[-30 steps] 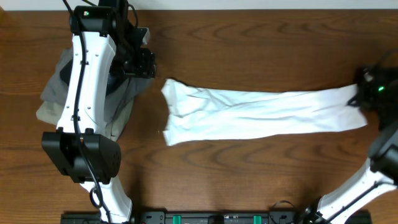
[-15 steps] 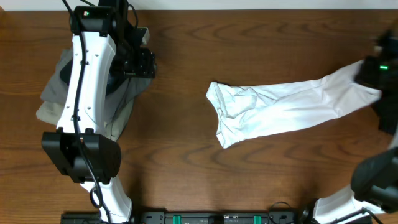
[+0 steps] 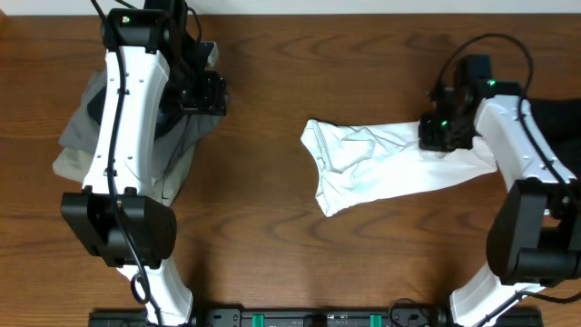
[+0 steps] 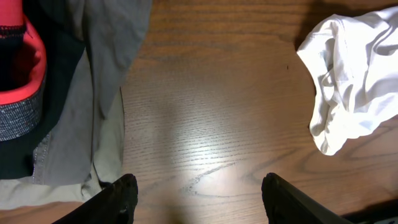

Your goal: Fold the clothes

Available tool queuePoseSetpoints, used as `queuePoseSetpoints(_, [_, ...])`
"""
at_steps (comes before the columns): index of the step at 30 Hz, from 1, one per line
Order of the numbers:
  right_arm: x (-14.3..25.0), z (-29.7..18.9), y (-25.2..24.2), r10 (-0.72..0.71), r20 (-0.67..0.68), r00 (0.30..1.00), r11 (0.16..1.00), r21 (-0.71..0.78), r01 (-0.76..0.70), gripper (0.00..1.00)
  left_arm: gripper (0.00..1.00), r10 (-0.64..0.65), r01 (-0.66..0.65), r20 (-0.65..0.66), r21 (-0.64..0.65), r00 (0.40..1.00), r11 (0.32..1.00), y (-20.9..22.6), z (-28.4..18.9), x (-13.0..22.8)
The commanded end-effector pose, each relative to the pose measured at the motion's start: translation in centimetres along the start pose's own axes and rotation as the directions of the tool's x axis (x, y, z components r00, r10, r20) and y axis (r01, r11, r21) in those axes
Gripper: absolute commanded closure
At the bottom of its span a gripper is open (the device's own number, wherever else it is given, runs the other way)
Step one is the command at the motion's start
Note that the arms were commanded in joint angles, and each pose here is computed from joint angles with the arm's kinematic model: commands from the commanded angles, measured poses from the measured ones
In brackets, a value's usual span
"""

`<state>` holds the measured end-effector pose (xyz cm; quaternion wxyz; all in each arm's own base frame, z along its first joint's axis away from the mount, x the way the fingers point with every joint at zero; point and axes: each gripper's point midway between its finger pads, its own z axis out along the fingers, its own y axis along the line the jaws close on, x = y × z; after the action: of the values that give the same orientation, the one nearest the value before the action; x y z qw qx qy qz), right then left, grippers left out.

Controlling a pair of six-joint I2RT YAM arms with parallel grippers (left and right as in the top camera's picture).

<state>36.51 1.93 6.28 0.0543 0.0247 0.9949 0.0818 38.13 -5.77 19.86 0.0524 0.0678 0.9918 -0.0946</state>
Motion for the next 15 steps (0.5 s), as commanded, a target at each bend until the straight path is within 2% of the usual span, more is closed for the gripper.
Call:
queuePoseSetpoints(1, [1.0,0.9,1.0,-0.006,-0.03,1.0,1.0,0.001,0.006,0.88,0.34,-0.015,0.015,0.014,0.008,1.0,1.0,-0.1,-0.5,-0.1])
queuePoseSetpoints(2, [0.9,0.9,1.1,-0.01,-0.025,1.0,1.0,0.0,0.01,0.7,0.34,-0.014,0.014,0.013,0.008,1.0,1.0,-0.1,-0.5,0.0])
queuePoseSetpoints(3, [0.6,0.8,1.2,-0.011,-0.014,1.0,1.0,-0.002,0.011,0.6,0.34,-0.014,0.014,0.014,0.008,1.0,1.0,-0.1,-0.5,-0.1])
queuePoseSetpoints(4, [0.0,0.4,1.3,-0.021,0.014,1.0,1.0,-0.015,0.021,0.57,0.33,-0.014,0.014,0.017,0.008,1.0,1.0,-0.1,-0.5,-0.1])
queuePoseSetpoints(6, [-1.4,-1.0,1.9,-0.065,0.077,0.995,0.995,-0.066,0.07,0.57,0.25,-0.013,0.013,0.02,0.007,1.0,1.0,-0.1,-0.5,-0.2])
queuePoseSetpoints(11, [-3.9,-6.4,2.0,-0.05,0.235,0.971,0.983,-0.161,0.089,0.46,0.24,-0.026,0.026,0.02,0.008,0.999,1.0,-0.1,-0.5,-0.2])
queuePoseSetpoints(13, [-4.0,-7.2,0.5,-0.003,0.25,0.968,0.989,-0.144,0.041,0.48,0.24,-0.029,0.028,0.021,0.008,0.999,1.0,-0.1,-0.5,-0.2])
queuePoseSetpoints(15, [-3.7,-7.3,-2.0,0.072,0.241,0.968,0.994,-0.098,-0.05,0.54,0.24,-0.028,0.028,0.021,0.008,0.999,1.0,-0.1,-0.5,-0.2])
